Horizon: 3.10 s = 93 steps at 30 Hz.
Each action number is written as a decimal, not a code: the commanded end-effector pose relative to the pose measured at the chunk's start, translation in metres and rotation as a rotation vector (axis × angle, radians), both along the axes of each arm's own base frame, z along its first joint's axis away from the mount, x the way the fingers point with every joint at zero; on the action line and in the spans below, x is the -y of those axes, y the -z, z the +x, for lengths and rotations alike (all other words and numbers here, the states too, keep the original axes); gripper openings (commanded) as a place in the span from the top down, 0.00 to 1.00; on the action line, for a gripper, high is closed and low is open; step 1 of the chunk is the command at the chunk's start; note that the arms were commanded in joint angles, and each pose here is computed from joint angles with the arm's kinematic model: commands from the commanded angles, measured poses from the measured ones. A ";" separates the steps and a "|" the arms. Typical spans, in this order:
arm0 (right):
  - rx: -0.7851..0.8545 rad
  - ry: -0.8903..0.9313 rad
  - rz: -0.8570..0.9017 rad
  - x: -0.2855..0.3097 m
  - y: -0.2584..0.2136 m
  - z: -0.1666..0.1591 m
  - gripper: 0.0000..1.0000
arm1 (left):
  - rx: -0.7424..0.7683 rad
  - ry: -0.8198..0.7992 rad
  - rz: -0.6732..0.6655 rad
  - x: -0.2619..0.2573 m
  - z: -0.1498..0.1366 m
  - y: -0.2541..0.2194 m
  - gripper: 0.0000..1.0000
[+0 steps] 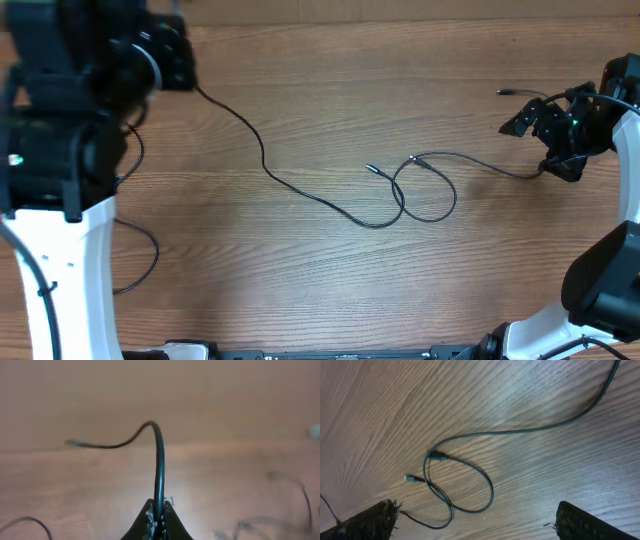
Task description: Untangle cables
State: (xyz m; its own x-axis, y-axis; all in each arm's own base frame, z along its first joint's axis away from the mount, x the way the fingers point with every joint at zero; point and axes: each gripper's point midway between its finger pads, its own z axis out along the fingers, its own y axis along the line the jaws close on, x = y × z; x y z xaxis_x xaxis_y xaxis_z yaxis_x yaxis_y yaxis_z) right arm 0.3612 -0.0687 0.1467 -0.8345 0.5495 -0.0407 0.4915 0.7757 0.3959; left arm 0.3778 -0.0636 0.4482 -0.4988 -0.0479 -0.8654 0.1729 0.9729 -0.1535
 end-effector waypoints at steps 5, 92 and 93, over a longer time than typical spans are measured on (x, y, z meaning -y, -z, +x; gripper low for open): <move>0.020 -0.010 -0.030 0.006 -0.008 0.004 0.00 | -0.379 0.192 0.119 0.051 0.007 0.111 0.96; 0.013 -0.008 -0.044 0.008 -0.007 0.003 0.00 | -0.078 0.442 0.224 0.142 -0.017 0.062 0.96; 0.012 -0.008 -0.043 0.008 -0.007 0.003 0.00 | -0.077 0.436 0.219 0.138 -0.015 0.061 0.96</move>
